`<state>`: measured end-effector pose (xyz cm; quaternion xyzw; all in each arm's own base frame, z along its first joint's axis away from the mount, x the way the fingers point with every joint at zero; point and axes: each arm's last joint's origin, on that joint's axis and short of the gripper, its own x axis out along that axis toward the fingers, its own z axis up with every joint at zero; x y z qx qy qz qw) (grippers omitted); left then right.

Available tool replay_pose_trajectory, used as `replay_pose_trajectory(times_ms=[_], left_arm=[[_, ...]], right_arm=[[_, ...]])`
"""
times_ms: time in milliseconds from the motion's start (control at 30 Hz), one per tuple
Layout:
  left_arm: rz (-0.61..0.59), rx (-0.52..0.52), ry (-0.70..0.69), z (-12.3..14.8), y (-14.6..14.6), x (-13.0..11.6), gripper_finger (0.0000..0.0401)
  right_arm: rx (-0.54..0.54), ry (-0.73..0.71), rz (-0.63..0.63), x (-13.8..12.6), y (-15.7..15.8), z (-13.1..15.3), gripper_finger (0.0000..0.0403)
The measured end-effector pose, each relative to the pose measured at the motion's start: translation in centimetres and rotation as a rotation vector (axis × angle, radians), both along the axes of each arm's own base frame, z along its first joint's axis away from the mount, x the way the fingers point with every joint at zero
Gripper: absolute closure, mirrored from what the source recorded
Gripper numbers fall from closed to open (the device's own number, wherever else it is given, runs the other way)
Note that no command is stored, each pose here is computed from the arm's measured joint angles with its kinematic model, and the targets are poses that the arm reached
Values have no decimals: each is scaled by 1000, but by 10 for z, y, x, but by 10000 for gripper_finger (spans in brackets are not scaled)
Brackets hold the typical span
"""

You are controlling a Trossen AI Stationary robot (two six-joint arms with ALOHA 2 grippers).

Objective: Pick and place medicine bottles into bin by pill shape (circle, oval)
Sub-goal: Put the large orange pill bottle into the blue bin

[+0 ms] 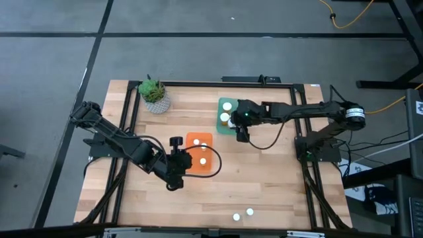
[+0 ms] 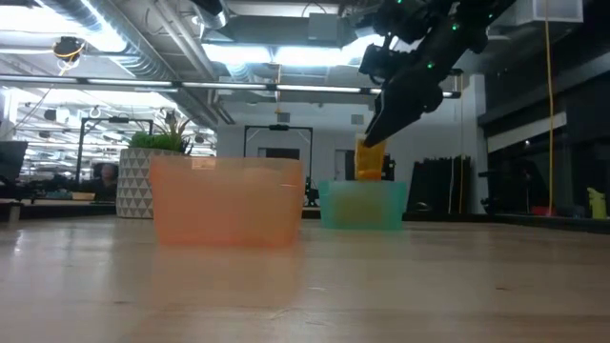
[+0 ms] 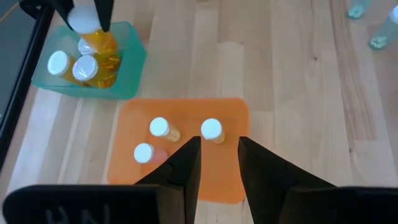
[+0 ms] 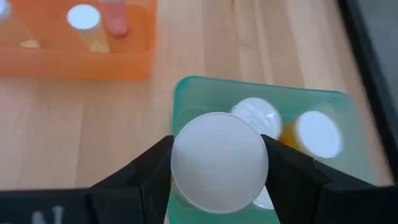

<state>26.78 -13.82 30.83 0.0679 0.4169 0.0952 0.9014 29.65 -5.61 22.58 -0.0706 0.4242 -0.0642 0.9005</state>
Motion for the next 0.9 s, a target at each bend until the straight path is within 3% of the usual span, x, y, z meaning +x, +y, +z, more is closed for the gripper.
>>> replay_pose_trajectory(times_ms=[900], left_arm=[[0, -1, -3, 0, 0, 0, 302]], right_arm=[[87, 62, -24, 15, -25, -39, 181]])
